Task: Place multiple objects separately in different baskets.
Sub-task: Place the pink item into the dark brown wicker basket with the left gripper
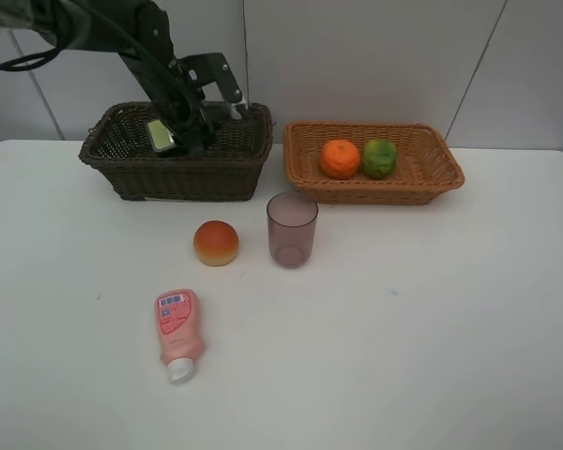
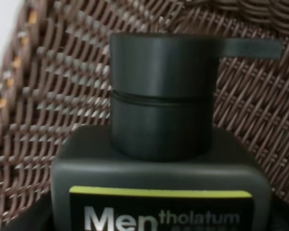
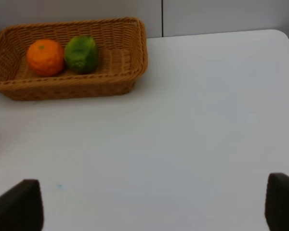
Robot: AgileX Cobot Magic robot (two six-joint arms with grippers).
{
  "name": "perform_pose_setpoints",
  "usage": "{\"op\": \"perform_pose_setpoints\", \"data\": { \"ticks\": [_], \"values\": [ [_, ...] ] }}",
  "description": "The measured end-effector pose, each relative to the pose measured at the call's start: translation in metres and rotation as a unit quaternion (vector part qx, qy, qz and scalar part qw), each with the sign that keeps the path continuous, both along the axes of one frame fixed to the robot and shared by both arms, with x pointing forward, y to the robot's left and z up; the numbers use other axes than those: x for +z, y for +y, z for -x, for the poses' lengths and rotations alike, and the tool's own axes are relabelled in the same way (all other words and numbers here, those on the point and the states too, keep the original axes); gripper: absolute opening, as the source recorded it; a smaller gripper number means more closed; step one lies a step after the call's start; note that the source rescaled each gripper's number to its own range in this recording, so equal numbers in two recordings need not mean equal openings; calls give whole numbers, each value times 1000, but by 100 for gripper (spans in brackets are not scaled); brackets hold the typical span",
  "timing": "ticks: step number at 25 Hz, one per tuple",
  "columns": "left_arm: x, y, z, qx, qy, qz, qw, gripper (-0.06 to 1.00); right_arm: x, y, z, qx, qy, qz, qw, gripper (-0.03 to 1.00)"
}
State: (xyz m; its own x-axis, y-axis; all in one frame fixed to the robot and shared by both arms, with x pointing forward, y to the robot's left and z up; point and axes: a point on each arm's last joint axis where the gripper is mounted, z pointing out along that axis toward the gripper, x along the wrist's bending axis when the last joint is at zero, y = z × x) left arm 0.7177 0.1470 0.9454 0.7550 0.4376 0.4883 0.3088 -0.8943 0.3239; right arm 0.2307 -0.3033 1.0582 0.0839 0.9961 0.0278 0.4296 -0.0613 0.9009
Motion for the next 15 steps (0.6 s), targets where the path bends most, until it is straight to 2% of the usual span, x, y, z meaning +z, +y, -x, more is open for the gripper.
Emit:
{"op": "perform_pose_setpoints", "data": {
  "ticks": [5, 15],
  "values": [
    [-5, -3, -3, 3, -10, 19, 1000, 82, 0, 0, 0, 0, 0, 0, 1000, 100],
    [-6, -3, -4, 17, -9, 32, 999, 82, 0, 0, 0, 0, 0, 0, 1000, 100]
  ]
}}
